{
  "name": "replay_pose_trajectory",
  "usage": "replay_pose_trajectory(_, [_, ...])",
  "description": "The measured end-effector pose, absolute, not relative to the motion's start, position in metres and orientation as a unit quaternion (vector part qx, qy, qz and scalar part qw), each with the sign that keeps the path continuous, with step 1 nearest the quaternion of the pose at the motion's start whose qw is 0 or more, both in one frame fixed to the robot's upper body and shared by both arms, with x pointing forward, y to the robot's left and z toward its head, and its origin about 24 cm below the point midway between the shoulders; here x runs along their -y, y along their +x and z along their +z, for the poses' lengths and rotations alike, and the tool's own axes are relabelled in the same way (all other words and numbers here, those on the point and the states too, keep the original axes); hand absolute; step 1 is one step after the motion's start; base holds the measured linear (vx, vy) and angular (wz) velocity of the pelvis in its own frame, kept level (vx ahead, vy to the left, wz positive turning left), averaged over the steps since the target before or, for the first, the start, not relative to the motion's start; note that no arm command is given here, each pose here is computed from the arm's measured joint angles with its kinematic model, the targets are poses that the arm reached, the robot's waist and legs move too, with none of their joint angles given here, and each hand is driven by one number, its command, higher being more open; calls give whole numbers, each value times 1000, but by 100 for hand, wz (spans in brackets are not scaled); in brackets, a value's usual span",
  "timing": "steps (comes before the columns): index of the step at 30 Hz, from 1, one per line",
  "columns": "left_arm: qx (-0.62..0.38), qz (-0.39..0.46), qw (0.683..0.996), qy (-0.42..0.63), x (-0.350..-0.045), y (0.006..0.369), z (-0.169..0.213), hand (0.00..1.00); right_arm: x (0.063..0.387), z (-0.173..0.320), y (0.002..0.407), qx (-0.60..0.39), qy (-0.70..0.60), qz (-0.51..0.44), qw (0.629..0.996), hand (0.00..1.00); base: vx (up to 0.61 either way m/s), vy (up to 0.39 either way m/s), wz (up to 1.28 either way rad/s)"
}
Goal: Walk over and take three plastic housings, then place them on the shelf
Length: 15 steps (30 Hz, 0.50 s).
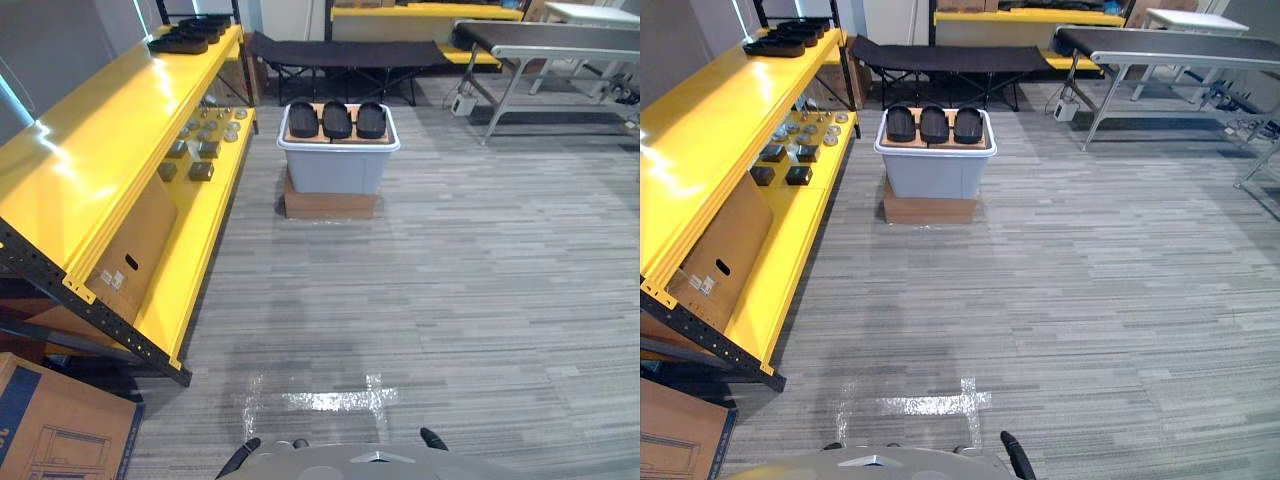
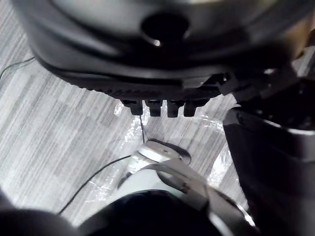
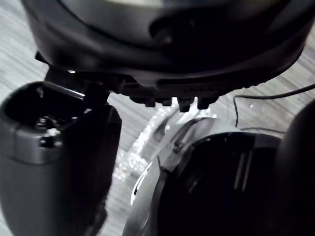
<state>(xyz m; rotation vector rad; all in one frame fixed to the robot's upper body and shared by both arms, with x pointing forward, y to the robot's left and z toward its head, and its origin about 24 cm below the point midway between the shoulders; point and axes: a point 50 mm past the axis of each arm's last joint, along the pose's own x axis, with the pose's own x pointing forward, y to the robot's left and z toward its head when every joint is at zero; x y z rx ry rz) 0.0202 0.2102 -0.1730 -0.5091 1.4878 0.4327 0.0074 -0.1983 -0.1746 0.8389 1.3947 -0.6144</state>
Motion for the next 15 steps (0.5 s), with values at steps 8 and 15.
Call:
replay_pose_trajectory(8, [-609,184,736,-232,-212,59,-170,100,201,-175,33,-571,336,-263,701,100,97,22,5])
replay_pose_trajectory(15, [-539,159,800,-211,-198,96,-164,100,201,-166,85,-500,273,-220,792,100,-17,-6,0])
